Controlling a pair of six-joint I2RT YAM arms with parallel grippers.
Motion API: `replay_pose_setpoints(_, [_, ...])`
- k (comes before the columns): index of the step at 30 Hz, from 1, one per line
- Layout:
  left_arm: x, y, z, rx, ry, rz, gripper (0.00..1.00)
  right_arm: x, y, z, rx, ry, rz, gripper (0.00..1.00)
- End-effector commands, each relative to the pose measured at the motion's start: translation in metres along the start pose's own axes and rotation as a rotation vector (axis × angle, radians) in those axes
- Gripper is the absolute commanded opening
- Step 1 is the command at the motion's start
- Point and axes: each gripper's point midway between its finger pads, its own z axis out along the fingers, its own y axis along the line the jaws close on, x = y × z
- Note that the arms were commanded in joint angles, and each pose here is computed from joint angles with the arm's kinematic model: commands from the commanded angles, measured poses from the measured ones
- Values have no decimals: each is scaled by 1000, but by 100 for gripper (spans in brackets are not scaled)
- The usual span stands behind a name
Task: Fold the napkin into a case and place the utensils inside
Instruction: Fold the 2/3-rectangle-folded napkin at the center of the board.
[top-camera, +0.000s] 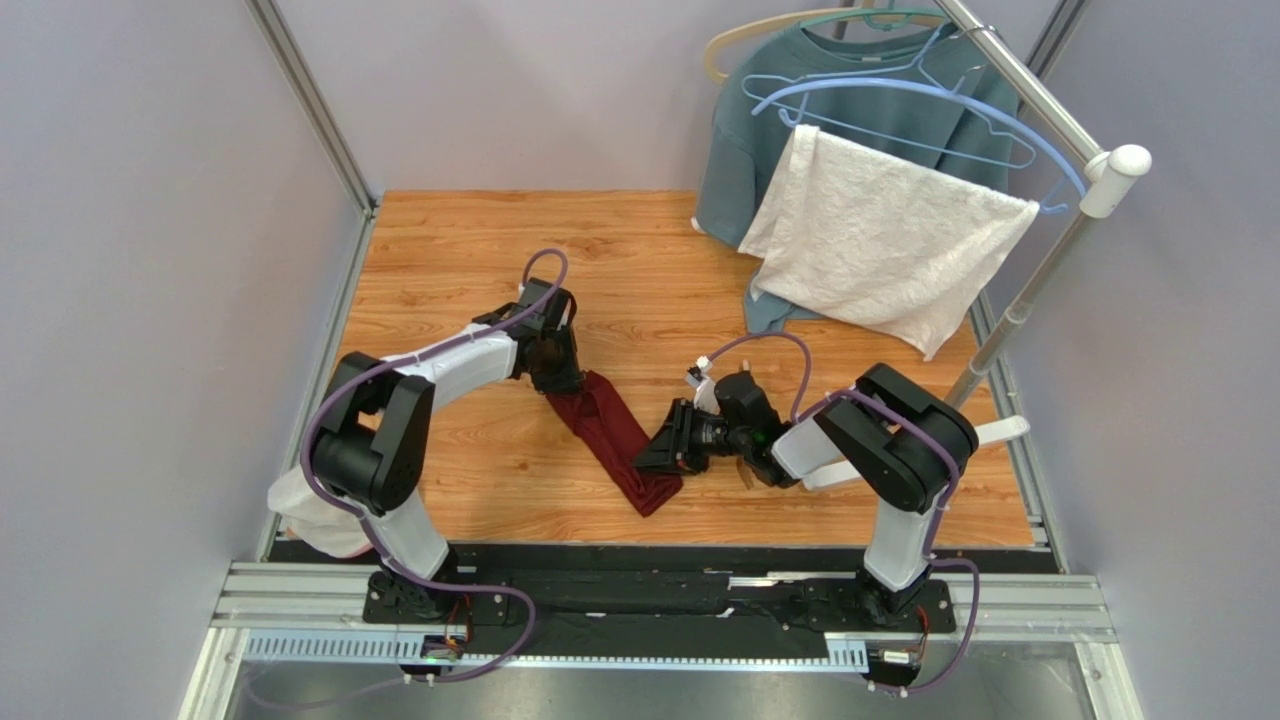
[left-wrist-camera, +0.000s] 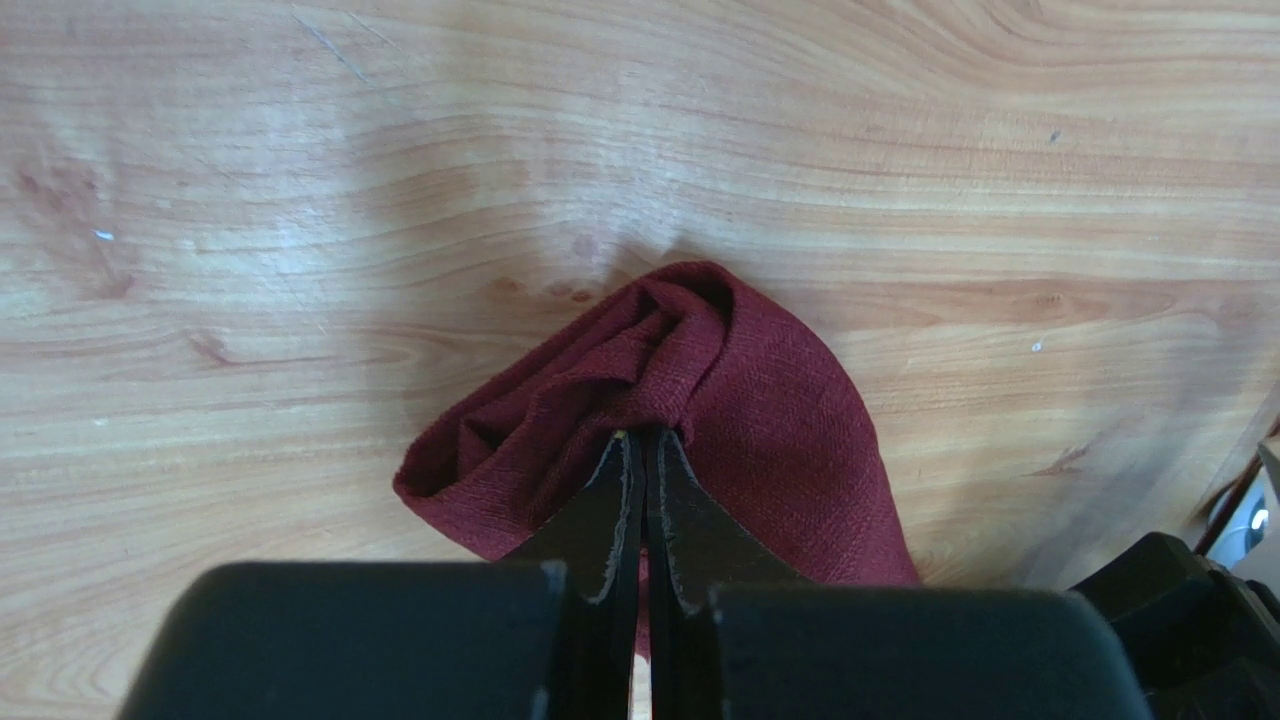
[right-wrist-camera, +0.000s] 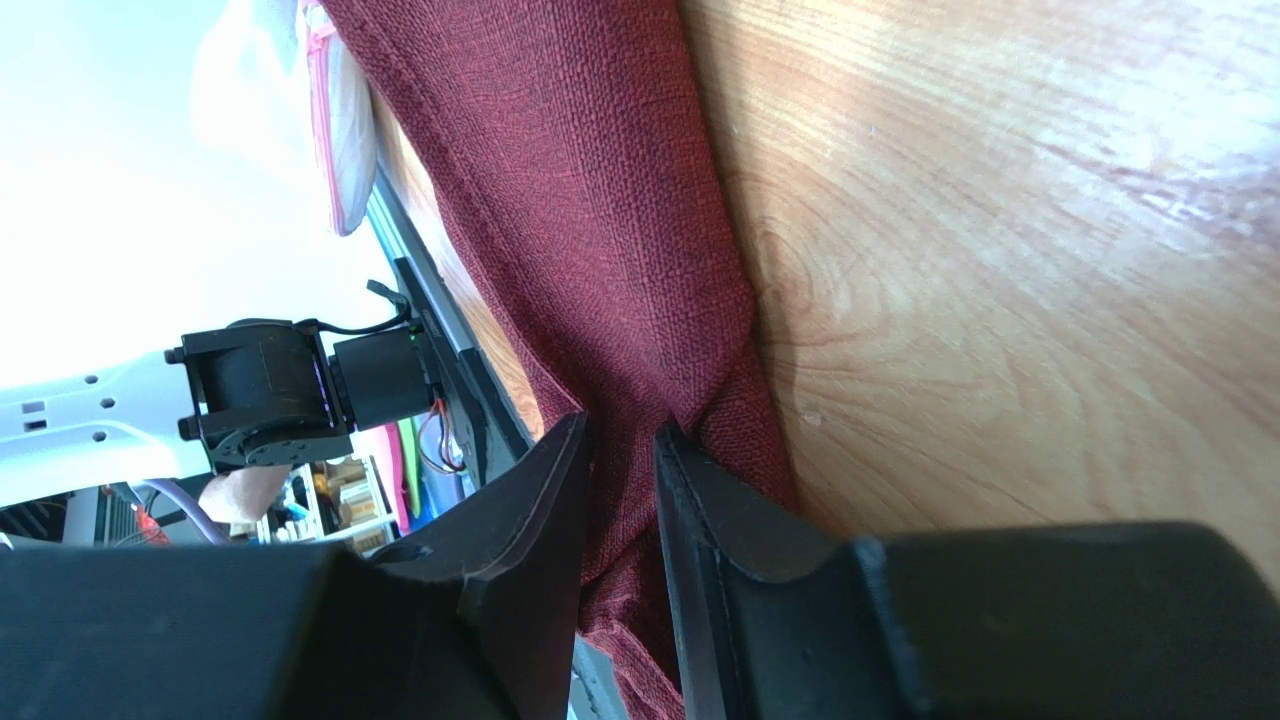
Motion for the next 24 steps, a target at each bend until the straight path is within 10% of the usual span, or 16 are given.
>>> replay_pose_setpoints(1, [-30,0,-15,53,-91,-3,0,27,-82,-11,300,28,21,32])
replay_pose_setpoints(13, [-42,23,-20,-12,-56,2,0,33,-80,-18,322,91,-54,32])
replay_pose_setpoints(24, [-42,0,-75,114,-120,-20,66,34,-82,-14,316,106,-58,32])
